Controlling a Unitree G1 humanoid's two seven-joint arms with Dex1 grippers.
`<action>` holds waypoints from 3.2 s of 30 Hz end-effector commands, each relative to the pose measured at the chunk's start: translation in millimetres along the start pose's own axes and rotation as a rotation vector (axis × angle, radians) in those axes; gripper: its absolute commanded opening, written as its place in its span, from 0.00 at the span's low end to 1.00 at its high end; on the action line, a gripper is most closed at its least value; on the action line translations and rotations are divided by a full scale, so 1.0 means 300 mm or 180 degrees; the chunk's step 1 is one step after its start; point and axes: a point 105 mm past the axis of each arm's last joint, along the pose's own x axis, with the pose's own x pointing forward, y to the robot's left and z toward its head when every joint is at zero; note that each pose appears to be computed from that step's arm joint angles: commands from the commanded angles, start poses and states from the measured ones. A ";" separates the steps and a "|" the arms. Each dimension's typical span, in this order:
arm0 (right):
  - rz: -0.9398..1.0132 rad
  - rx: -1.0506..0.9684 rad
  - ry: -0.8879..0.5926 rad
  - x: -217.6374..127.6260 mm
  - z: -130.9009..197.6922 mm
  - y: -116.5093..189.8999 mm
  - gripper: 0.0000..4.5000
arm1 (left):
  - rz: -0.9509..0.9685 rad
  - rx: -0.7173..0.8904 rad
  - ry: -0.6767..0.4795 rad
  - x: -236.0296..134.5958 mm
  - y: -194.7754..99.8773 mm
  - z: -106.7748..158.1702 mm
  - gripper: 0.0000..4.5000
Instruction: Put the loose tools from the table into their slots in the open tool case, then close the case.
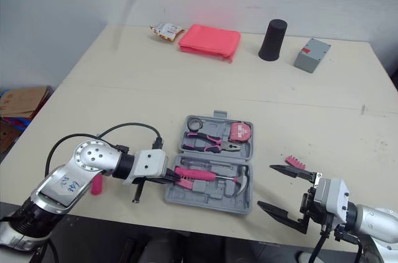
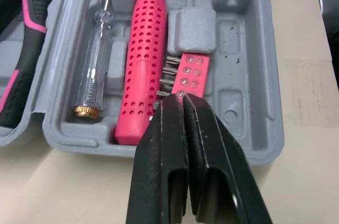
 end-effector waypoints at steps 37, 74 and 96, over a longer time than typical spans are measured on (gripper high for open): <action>-0.0613 -0.0194 0.0267 -0.194 0.023 -0.085 1.00 | 0.1082 -0.0493 -0.1727 -0.215 0.047 -0.022 0.16; -0.1223 0.0481 0.0761 -0.215 -0.163 -0.253 1.00 | 0.1765 -0.0427 -0.1679 -0.449 0.099 -0.004 0.98; -0.0790 0.0686 0.0933 -0.170 -0.334 -0.278 1.00 | 0.0452 -0.0297 -0.1665 -0.284 -0.017 0.140 0.98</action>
